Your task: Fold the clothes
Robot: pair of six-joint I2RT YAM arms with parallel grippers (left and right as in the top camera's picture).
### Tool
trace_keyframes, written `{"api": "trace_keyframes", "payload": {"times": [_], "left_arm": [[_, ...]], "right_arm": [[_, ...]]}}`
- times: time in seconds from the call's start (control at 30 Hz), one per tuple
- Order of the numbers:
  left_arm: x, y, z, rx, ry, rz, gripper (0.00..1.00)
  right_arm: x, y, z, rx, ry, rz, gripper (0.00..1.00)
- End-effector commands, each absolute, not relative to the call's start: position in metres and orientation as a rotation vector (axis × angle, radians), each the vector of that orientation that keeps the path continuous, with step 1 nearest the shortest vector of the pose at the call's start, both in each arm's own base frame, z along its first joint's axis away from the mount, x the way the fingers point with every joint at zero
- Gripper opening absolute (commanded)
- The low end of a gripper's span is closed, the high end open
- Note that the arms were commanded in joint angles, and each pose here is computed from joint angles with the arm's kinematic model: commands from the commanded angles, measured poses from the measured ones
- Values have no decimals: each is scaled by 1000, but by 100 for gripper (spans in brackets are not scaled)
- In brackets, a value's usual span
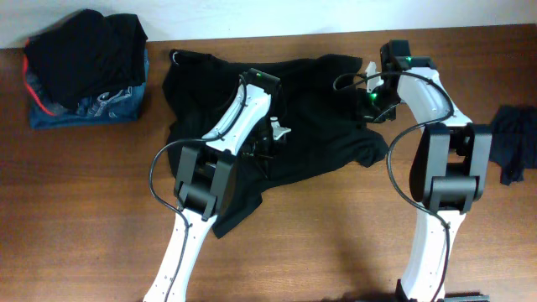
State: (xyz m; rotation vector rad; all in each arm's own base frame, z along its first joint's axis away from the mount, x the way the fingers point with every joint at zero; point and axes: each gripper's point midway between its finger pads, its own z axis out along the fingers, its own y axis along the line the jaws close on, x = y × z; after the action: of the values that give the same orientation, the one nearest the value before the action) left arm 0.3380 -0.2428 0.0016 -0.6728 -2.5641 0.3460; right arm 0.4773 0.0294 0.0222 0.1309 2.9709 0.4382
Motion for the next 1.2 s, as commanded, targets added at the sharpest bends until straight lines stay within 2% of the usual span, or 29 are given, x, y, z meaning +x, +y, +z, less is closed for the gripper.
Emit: {"api": "trace_keyframes", "payload": {"times": [0.0, 0.07, 0.17, 0.23, 0.43, 0.7, 1.13, 1.17], "left_arm": [[342, -238, 3, -677, -2590, 304, 1], [341, -238, 4, -675, -2587, 303, 1], [341, -238, 4, -676, -2587, 303, 1], [341, -238, 3, -676, -2589, 303, 1], [342, -239, 3, -677, -2591, 304, 1], [342, -236, 3, -681, -2592, 282, 1], [344, -222, 0, -700, -2589, 205, 2], [344, -222, 0, -700, -2588, 206, 4]], "right_arm": [[474, 49, 21, 60, 2978, 461, 24], [473, 47, 18, 53, 2989, 410, 22], [469, 43, 13, 66, 3008, 389, 8], [462, 40, 6, 74, 3031, 364, 4], [448, 37, -13, 81, 3070, 339, 4], [443, -13, -17, 165, 3096, -69, 4], [441, -76, -17, 379, 3064, -80, 5], [441, -79, -17, 390, 3061, -80, 5]]}}
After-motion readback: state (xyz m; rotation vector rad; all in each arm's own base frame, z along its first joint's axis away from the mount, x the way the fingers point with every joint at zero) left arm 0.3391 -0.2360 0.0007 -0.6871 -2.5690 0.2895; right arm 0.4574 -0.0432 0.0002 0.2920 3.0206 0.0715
